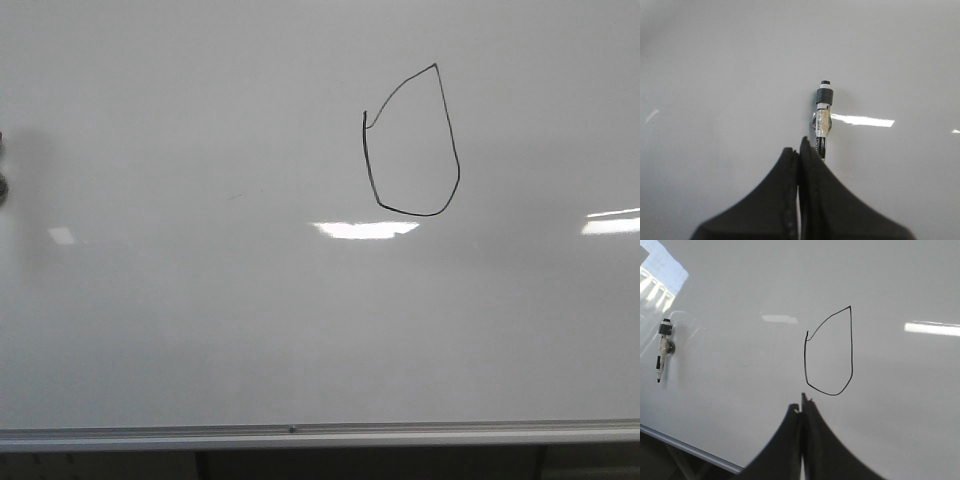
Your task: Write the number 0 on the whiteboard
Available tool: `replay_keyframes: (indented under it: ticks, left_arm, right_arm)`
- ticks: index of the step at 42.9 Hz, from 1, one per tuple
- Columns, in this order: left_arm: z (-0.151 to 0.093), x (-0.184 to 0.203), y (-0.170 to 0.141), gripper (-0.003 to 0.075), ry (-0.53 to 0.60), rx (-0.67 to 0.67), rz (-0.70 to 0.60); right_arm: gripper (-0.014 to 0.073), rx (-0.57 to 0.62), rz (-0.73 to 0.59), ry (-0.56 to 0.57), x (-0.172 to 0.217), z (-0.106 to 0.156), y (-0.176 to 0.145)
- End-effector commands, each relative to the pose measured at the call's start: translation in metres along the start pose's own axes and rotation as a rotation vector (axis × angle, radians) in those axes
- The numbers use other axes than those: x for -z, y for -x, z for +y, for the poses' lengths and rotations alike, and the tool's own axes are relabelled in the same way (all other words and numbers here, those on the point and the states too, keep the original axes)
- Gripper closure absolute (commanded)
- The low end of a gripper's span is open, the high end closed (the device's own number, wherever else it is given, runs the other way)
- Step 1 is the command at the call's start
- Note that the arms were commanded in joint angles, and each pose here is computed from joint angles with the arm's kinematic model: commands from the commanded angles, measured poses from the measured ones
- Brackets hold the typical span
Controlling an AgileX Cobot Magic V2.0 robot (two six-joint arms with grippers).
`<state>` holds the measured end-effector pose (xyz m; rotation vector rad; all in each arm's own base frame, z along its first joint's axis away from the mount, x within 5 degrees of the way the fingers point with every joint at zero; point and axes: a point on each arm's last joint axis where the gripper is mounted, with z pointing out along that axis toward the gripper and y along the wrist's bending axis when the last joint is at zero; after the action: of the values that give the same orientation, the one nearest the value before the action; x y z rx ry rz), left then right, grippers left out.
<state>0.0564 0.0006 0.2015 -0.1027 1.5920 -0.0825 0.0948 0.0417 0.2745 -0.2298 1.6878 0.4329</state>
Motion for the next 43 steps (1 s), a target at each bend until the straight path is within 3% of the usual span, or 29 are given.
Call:
replay_keyframes:
  ticks: [1, 7, 17, 30, 38, 43]
  left_arm:
    - [0.000, 0.001, 0.001, 0.0740, -0.015, 0.021, -0.084]
    - [0.000, 0.001, 0.001, 0.0740, -0.015, 0.021, -0.084]
    - [0.000, 0.001, 0.001, 0.0740, -0.015, 0.021, -0.084]
    - [0.000, 0.001, 0.001, 0.0740, -0.015, 0.021, -0.084]
    - [0.000, 0.001, 0.001, 0.0740, -0.015, 0.021, -0.084]
    - [0.000, 0.001, 0.001, 0.0740, -0.015, 0.021, -0.084]
  right_arm:
    - [0.0665, -0.004, -0.046, -0.022, 0.000, -0.001, 0.011]
    - [0.0665, -0.004, -0.046, -0.024, 0.000, -0.001, 0.011]
    - [0.0665, -0.006, -0.115, -0.123, 0.001, -0.010, 0.015]
    - [0.0665, -0.006, -0.115, -0.123, 0.001, -0.010, 0.015]
    - [0.0665, 0.073, -0.125, -0.133, 0.004, -0.011, 0.014]
    - [0.0665, 0.023, -0.153, -0.188, 0.012, -0.017, 0.008]
